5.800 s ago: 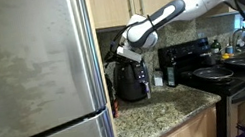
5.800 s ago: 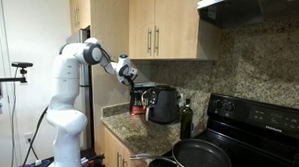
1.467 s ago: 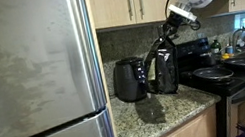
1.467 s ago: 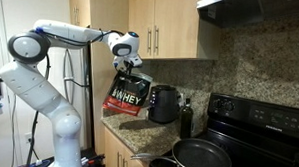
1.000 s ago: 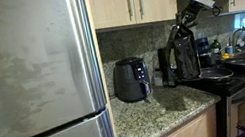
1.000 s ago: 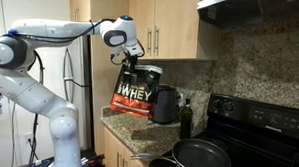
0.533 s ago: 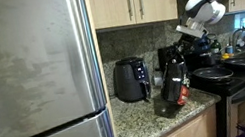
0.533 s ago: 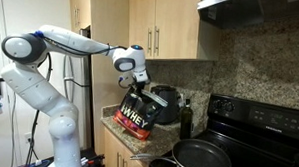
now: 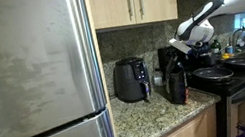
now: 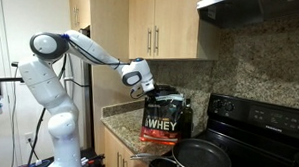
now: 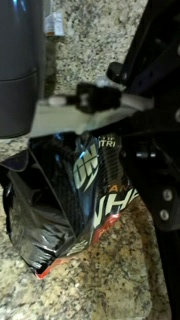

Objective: Move the whey packet from the left corner to the front right of the counter

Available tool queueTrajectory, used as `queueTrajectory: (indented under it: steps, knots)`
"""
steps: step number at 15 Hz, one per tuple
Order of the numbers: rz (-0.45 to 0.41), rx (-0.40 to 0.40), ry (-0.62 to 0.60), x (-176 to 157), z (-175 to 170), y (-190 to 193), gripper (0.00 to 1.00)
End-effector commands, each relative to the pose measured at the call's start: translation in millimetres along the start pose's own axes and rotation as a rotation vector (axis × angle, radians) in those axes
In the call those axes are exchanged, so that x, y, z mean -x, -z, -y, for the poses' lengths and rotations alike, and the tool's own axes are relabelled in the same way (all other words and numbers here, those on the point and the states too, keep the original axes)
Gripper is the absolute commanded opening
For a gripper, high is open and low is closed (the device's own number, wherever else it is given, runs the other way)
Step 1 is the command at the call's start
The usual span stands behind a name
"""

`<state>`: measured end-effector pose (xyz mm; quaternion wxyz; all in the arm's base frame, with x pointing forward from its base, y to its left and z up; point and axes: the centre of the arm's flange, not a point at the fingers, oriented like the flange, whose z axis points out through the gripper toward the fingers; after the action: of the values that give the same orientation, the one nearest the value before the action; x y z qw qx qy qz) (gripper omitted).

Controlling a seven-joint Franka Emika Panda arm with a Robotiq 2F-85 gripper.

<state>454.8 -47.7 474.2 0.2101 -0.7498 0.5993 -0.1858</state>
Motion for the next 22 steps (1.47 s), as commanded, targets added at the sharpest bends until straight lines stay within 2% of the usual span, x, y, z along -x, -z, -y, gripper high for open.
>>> queueTrajectory:
  steps: [1,4,11,14,16,17,18,22]
  knots:
    - [-0.179,-0.041,-0.063,4,9,16,0.0]
    - [-0.286,-0.021,-0.134,7,3,24,0.0]
    - [-0.556,0.046,-0.295,-9,-5,48,0.0]
    - [-0.672,0.103,-0.321,-7,-2,39,0.0]
    - [-0.677,0.096,-0.281,5,7,27,0.0]
    - [-0.637,0.066,-0.235,17,12,19,0.0]
    - [-0.631,0.043,-0.21,25,18,11,0.0]
    - [-0.565,-0.048,-0.213,47,29,-5,0.0]
